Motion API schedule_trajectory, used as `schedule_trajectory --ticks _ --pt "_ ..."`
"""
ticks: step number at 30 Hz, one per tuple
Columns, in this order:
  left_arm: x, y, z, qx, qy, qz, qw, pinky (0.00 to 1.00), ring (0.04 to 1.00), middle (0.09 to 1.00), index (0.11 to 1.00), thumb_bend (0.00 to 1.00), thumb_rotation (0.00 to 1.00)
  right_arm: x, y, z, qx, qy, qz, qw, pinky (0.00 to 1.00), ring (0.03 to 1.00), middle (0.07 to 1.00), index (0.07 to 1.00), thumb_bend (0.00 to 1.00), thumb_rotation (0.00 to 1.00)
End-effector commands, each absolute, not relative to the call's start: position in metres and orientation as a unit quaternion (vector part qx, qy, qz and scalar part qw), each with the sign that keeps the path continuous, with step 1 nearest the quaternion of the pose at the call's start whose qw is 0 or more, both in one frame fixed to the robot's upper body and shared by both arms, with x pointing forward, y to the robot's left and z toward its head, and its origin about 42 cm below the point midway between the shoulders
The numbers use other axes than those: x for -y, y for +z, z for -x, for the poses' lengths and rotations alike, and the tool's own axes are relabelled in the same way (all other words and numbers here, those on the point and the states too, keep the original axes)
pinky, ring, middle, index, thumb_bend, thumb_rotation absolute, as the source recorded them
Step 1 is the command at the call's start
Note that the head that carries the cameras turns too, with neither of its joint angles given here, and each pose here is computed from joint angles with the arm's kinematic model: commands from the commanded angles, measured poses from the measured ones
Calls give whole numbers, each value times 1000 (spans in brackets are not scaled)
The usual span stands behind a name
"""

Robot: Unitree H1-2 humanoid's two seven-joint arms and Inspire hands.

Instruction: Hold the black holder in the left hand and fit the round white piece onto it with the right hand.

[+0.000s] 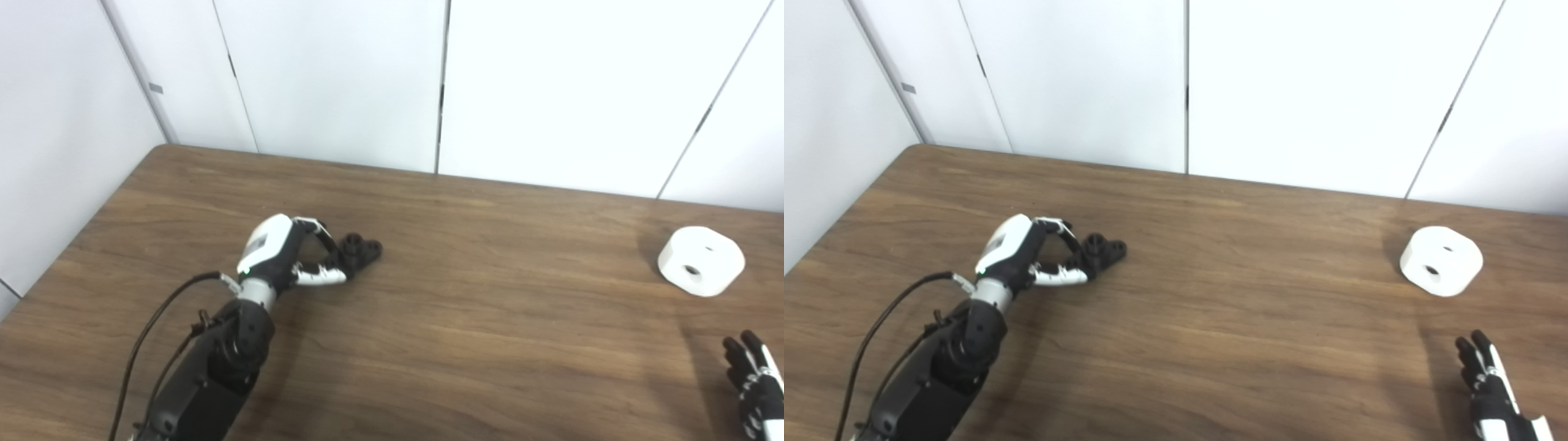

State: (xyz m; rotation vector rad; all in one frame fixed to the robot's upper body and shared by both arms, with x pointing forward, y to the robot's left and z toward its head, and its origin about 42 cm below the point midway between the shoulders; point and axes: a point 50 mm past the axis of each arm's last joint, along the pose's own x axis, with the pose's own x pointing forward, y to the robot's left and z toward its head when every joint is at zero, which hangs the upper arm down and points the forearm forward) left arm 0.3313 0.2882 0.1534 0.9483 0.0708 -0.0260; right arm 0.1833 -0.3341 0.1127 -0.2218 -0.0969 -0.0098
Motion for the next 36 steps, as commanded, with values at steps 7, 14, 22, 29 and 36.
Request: schedule_trajectory --ticks 7,14,22,29,36 --pt "-252 147 -294 3 -99 -461 882 917 905 810 488 518 45 316 104 -174 32 -3 103 994 1000 984 952 981 565 1000" --pt "-226 136 -263 24 -171 -470 866 922 905 813 487 518 45 310 107 -172 25 -5 115 993 1000 994 946 987 542 1000" --pt "-208 129 -235 41 -222 -466 855 928 906 805 487 519 46 306 108 -172 20 -5 119 993 1000 994 940 990 527 1000" --pt "-197 130 -216 62 -251 -486 835 906 892 801 487 519 48 303 109 -174 15 -6 116 993 1000 1000 935 987 540 1000" --pt "-183 128 -200 68 -265 -490 828 900 894 802 487 519 45 301 110 -176 16 -6 109 994 1000 1000 929 983 529 1000"
